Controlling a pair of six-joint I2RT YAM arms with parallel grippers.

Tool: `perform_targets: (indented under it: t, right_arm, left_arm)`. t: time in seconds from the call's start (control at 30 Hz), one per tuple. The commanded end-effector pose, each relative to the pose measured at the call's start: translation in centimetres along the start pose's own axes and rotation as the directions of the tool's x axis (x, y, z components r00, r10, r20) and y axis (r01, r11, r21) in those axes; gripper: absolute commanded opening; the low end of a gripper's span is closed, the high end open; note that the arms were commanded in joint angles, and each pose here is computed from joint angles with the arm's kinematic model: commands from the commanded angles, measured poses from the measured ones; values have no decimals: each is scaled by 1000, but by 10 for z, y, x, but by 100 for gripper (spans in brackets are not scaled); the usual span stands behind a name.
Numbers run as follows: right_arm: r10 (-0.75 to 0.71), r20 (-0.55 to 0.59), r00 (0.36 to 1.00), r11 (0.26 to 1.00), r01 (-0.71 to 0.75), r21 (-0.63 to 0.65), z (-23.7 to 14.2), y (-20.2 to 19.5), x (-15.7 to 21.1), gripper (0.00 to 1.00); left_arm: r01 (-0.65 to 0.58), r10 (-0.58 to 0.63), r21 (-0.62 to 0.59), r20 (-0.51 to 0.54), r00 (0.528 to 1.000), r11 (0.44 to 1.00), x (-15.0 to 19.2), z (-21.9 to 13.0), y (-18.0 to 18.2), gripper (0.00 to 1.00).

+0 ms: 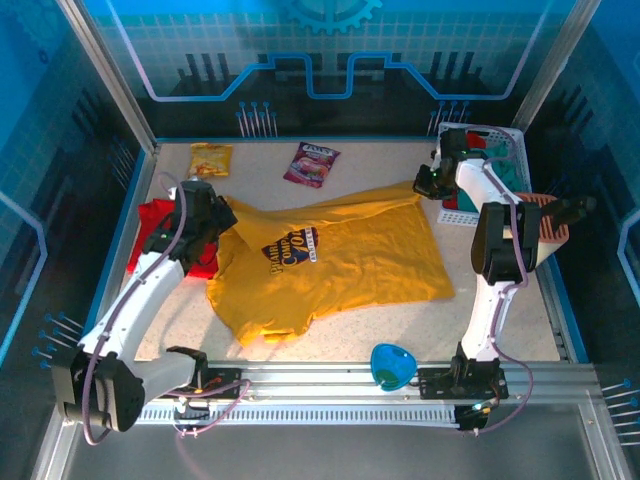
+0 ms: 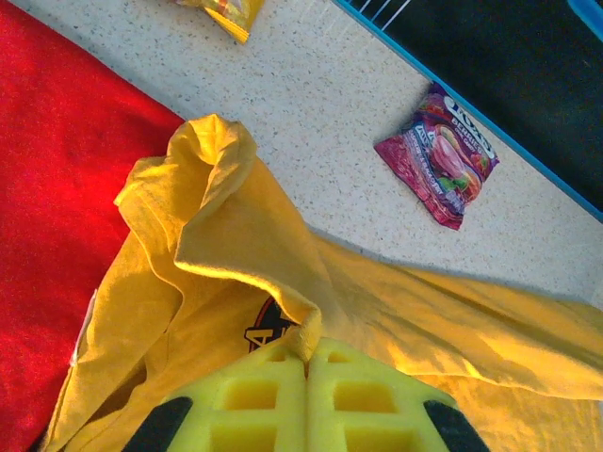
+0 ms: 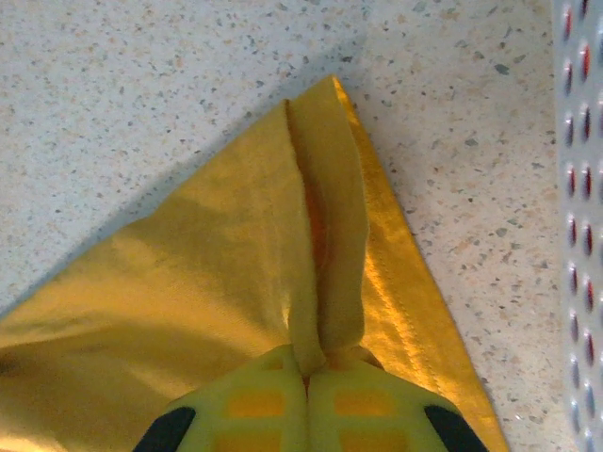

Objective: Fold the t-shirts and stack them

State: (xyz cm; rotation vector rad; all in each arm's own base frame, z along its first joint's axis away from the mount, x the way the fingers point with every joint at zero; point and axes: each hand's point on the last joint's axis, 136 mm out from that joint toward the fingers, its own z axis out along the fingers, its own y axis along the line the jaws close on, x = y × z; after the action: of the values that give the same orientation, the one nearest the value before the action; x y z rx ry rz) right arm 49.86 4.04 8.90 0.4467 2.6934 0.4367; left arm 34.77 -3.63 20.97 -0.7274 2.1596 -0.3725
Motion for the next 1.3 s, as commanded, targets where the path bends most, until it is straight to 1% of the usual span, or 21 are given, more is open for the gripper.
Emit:
perform_targets:
  t: [0.0, 0.27, 0.3, 0.37, 0.47, 0.53, 0.67, 1.0, 1.13, 1.27]
  right_arm:
    - [-26, -32, 999, 997, 29, 65, 5, -6, 7, 1]
    - [-29, -50, 998, 996, 33, 85, 7, -7, 14, 15]
    - [-31, -55, 998, 996, 36, 83, 8, -6, 15, 19]
    - [-34, -63, 997, 995, 39, 87, 8, -6, 17, 35]
    - [-37, -57, 998, 995, 42, 88, 7, -5, 18, 53]
    - [-52, -54, 997, 995, 57, 85, 6, -2, 18, 60]
    - [-80, -57, 995, 993, 84, 77, 8, 7, 23, 64]
    - [-148, -79, 986, 988, 151, 41, 22, 29, 47, 65]
    - [-162, -73, 984, 986, 165, 39, 20, 34, 52, 66]
    - [-175, -72, 982, 984, 177, 34, 16, 39, 60, 66]
  left_arm:
    - [23, -24, -48, -15, 1000, 999, 11, -3, 14, 0]
    - [38, -40, -66, -37, 999, 997, 23, -3, 24, 0]
    - [43, -45, -66, -41, 998, 997, 24, -2, 24, 0]
    - [44, -48, -69, -54, 997, 997, 27, -2, 25, 0]
    - [41, -46, -80, -61, 997, 996, 31, -2, 28, 0]
    - [46, -51, -83, -65, 997, 996, 35, -2, 31, 0]
    - [54, -60, -83, -79, 995, 995, 41, -1, 33, 0]
    - [45, -54, -100, -92, 994, 994, 47, -3, 39, 0]
    - [48, -61, -120, -114, 992, 992, 57, -3, 47, 0]
    - [38, -61, -166, -136, 989, 985, 71, -1, 64, 0]
